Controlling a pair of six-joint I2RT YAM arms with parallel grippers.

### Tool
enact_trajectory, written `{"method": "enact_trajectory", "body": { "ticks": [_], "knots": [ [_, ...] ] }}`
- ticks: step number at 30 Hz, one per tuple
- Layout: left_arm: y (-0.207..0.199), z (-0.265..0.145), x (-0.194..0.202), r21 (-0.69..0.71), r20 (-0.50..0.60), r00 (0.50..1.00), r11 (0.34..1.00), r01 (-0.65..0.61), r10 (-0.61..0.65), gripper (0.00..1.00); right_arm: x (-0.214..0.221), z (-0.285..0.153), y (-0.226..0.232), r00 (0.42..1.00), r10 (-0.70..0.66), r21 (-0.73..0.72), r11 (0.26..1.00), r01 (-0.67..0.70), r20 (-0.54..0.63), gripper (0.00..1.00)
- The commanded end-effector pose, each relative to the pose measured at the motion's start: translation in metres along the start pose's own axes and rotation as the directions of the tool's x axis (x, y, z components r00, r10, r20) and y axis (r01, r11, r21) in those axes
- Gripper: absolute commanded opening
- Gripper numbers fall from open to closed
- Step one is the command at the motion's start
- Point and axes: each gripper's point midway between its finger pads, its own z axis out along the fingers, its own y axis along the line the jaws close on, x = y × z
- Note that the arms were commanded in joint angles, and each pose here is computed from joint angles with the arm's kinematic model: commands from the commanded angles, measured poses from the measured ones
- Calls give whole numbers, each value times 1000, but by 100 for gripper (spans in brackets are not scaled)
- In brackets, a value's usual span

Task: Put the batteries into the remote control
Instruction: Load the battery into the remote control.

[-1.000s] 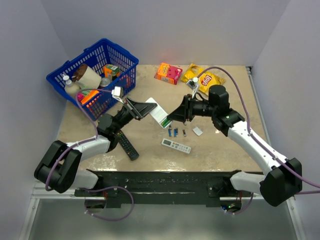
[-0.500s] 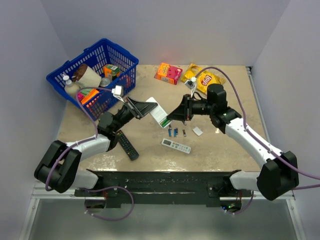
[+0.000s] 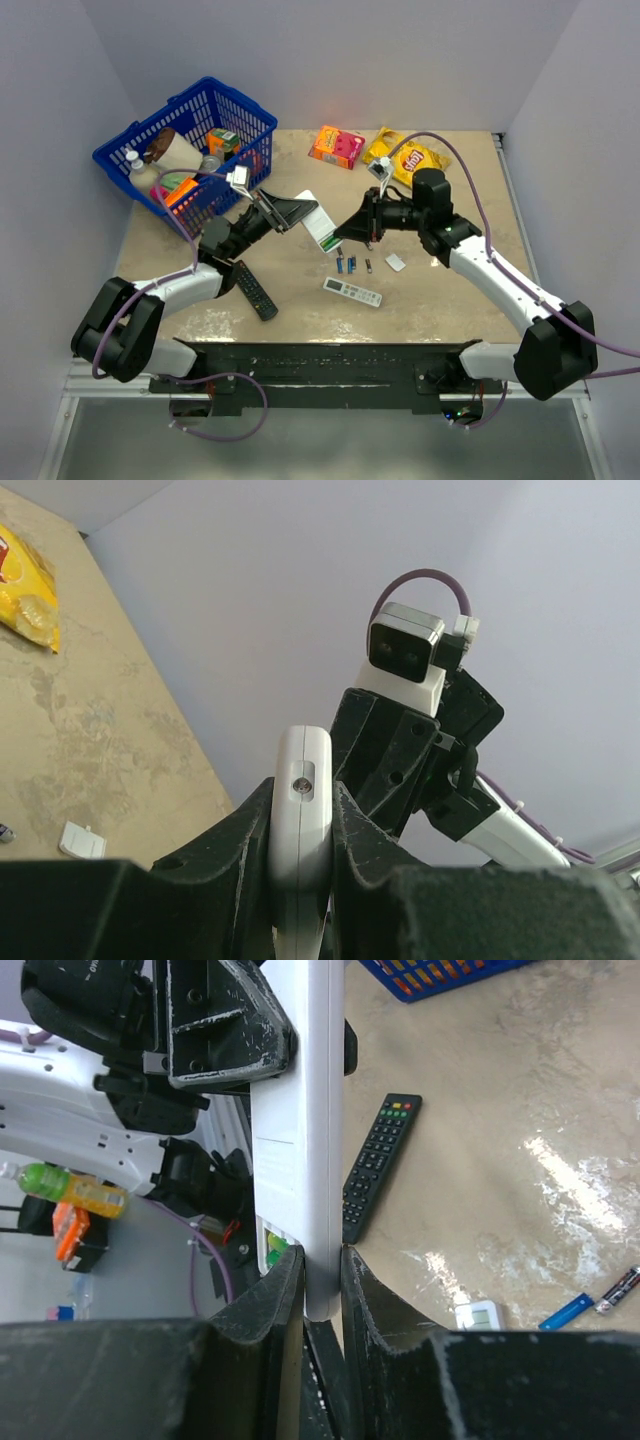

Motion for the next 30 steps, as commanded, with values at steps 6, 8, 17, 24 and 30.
{"method": "enact_trajectory", "body": {
  "ticks": [6,8,17,24,30],
  "knots": [
    [-135,-17,-31,456,203,964,855,-247,171,0,10,-6,-17,996,-58,146,987,67,-61,32],
    [-125,-16,-27,423,195,958,863,-276,211,0,-5,-10,-10,995,-95,158,982,100,-36,37],
    [-73,-13,-19,233,130,938,910,-345,322,0,-46,-35,7,973,-232,263,940,219,19,56],
    [-51,-10,-26,87,108,913,911,-404,394,0,-64,-54,0,954,-295,397,883,251,51,59],
    [-18,-12,-36,-124,54,895,892,-434,442,0,-43,-67,-47,982,-179,582,794,178,-56,60]
  ]
}}
